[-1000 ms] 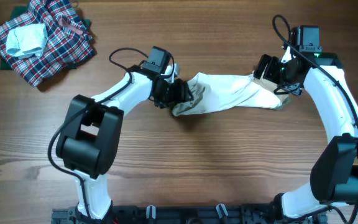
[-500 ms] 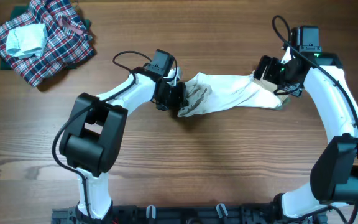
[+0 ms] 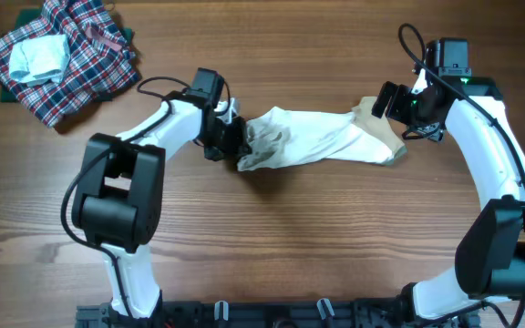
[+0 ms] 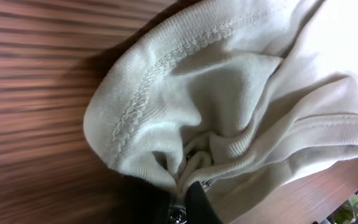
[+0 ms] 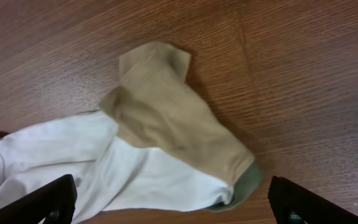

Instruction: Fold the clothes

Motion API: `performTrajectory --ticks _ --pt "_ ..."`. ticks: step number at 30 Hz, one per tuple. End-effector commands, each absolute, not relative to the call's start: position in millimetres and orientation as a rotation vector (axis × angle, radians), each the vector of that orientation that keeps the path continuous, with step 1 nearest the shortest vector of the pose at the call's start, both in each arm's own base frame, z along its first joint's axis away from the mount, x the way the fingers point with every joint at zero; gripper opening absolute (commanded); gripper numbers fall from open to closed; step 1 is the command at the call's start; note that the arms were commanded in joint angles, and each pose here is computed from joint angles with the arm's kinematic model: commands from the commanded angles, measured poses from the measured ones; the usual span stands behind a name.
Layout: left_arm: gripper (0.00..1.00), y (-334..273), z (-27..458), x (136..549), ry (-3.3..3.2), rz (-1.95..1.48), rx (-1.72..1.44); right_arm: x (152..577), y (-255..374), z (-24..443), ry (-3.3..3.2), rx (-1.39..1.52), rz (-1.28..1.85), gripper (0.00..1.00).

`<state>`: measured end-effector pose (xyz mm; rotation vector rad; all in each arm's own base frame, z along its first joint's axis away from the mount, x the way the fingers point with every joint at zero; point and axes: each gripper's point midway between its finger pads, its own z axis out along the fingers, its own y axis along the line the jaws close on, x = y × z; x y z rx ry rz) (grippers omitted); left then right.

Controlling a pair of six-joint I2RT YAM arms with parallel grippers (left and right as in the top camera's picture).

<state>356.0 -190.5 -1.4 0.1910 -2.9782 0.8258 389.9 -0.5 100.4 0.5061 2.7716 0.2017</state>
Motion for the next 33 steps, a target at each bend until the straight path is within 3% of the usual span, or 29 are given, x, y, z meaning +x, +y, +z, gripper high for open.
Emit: performTrajectory --ticks 1,9,17,33 --pt "0.04 -161.6 1.5 363.2 -3.039 0.736 0.227 389.3 -5.0 97.5 2.78 0.487 0.166 1.0" --pt "0.04 -116.4 40.5 380.0 -3.191 0.43 0.235 390.0 -5.0 97.7 2.778 0.486 0.166 1.0" --pt "0.04 -120.0 64.7 383.6 -3.223 0.439 0.218 390.1 -5.0 97.7 2.777 0.487 0.167 1.0" --pt "0.04 -210.9 67.5 354.4 -3.224 0.491 -0.109 390.0 -5.0 97.7 2.777 0.488 0.167 1.0"
